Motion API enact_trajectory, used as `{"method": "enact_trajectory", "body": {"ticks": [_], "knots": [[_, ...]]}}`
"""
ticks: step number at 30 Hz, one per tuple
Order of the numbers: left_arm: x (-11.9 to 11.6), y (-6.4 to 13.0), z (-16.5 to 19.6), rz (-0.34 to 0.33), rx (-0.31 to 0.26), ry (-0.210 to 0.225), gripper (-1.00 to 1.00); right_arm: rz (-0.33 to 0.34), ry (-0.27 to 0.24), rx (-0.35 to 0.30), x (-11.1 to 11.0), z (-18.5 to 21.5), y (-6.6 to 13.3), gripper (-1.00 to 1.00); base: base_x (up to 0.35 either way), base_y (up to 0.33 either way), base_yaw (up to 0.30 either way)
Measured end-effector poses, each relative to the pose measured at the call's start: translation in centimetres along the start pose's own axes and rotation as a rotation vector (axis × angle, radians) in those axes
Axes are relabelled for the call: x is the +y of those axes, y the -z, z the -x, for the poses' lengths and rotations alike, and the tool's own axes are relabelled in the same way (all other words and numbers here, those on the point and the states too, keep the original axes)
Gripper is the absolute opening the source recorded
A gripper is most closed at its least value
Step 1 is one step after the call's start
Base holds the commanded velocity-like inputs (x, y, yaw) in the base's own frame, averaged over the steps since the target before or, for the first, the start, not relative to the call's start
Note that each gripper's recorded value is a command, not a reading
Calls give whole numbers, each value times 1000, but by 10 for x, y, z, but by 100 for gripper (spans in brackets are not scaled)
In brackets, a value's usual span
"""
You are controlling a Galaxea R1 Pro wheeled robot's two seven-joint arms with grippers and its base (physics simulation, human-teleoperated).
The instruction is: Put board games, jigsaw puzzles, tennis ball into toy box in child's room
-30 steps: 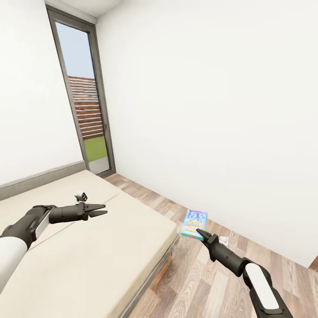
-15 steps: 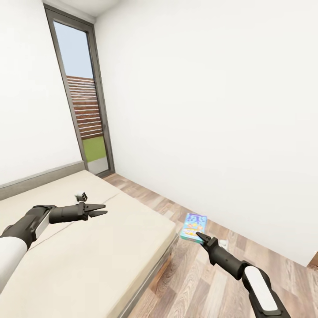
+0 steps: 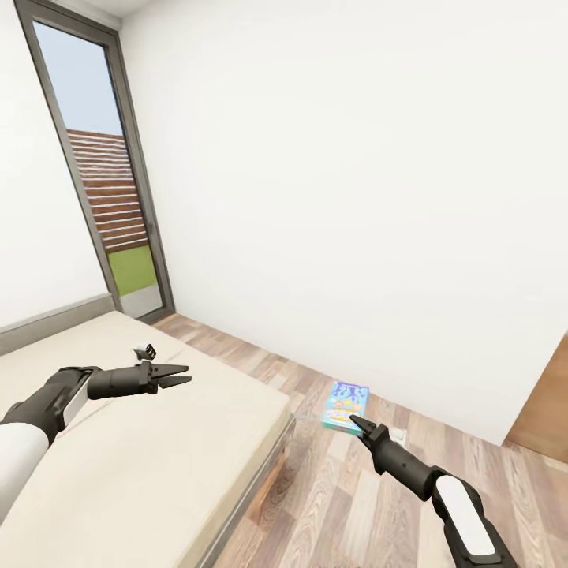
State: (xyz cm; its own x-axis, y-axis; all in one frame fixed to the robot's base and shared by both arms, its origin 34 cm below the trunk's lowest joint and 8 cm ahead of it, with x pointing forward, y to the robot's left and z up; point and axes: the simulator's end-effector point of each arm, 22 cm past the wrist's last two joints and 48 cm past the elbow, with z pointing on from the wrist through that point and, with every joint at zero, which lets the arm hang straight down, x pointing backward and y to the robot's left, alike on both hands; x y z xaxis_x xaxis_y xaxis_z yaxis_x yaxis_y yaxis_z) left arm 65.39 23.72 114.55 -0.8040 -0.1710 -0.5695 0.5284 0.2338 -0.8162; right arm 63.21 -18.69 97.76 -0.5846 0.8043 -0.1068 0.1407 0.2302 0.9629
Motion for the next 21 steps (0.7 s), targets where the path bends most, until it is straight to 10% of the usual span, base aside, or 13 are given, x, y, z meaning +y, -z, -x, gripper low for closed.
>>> {"method": "enact_trajectory", "body": {"ticks": [21], "knots": [[4, -2, -2, -1, 3, 9, 100, -11, -3, 2, -5, -1, -1, -100, 0, 0, -251]]}}
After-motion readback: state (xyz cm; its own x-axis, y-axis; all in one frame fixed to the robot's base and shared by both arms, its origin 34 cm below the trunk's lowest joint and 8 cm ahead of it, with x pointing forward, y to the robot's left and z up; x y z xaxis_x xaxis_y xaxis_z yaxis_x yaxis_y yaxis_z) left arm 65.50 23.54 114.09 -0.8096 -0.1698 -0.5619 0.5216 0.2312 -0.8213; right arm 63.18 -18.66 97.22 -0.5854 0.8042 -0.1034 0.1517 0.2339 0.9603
